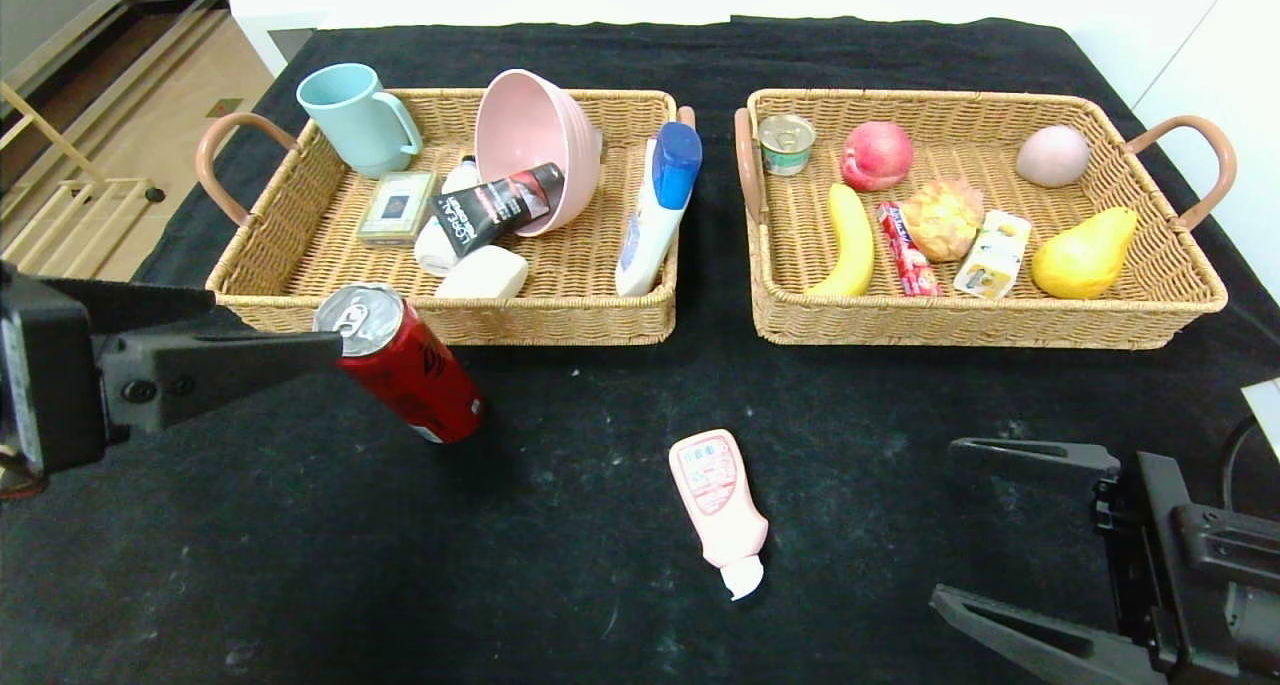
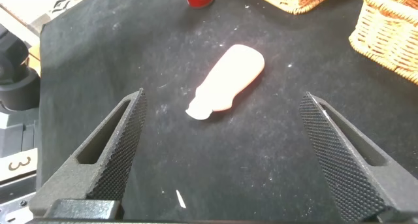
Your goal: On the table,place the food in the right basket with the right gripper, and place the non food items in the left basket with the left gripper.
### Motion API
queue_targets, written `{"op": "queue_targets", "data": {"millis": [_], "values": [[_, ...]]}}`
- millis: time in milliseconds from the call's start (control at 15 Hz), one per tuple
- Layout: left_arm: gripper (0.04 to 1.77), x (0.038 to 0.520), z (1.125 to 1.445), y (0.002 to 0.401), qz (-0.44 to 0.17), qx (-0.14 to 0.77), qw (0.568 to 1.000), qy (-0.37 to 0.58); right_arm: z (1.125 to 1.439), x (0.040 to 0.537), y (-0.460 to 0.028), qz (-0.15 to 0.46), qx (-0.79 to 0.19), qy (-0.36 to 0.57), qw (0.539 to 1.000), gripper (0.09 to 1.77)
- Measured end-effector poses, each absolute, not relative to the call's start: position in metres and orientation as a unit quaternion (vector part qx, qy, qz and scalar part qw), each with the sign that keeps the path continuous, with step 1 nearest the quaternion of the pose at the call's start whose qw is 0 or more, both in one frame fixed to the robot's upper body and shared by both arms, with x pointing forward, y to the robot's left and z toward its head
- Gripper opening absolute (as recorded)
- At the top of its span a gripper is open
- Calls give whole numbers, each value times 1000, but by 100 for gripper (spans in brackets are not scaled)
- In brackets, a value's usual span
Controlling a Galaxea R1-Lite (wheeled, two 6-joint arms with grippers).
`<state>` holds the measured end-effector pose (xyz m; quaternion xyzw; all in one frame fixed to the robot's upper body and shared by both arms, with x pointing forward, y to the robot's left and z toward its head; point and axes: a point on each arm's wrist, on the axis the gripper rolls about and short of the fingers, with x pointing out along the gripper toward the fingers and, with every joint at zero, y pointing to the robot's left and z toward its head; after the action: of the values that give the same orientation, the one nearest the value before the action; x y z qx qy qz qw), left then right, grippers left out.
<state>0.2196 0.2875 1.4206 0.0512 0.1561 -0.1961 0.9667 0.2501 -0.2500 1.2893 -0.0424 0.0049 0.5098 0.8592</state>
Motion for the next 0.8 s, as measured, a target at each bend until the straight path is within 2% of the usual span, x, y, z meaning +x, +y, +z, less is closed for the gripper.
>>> {"op": "queue_targets", "data": {"millis": [333,800], "values": [[170,211,1380,290,-184,60,959,207,1288,250,-249,512,-42,10,858,171],[171,228,1335,283,-139,65,976,154,1285,251,-248,514,-42,15,857,171]]}}
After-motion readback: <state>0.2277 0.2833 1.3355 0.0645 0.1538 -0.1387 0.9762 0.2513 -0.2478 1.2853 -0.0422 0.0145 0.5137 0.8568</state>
